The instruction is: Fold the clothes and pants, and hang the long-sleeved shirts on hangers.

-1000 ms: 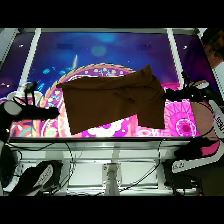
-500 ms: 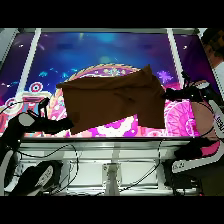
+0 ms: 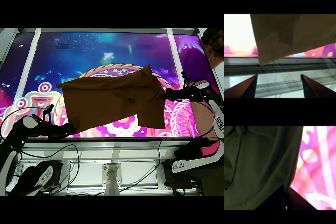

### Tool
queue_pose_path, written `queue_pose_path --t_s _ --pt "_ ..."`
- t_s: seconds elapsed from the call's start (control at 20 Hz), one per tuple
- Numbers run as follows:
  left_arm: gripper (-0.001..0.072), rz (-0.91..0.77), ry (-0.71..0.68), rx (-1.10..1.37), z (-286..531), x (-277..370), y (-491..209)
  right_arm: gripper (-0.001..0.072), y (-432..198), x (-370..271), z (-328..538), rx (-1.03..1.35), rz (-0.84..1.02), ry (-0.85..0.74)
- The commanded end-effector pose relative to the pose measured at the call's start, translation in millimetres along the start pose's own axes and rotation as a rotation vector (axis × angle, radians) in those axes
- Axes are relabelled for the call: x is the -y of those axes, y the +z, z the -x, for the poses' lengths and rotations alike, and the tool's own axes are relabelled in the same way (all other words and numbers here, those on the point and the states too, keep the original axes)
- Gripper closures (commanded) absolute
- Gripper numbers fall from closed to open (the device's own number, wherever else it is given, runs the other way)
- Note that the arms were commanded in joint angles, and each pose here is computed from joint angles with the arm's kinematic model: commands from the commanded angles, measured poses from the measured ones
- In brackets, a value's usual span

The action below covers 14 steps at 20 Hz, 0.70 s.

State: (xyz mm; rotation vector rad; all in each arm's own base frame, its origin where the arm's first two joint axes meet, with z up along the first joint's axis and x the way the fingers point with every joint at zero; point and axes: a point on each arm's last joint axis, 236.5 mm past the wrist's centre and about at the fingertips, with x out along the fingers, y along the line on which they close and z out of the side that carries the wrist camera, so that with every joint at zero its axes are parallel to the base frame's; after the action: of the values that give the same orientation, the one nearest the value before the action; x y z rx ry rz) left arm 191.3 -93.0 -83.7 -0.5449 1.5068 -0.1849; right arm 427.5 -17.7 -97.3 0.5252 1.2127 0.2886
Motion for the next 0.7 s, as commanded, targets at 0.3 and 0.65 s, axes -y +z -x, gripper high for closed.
queue_pose_path --t_s 0.3,0.65 --pt "0.0304 0.027 0.018 0.146 -9.7 -12.0 27.7 0.0696 0.3 -0.9 0.2 0.0 0.002 0.001" --pt "0.0304 0.045 0.023 0.13 -16.9 -16.8 23.7 0.0696 0.2 -1.0 0.2 0.0 0.002 0.001"
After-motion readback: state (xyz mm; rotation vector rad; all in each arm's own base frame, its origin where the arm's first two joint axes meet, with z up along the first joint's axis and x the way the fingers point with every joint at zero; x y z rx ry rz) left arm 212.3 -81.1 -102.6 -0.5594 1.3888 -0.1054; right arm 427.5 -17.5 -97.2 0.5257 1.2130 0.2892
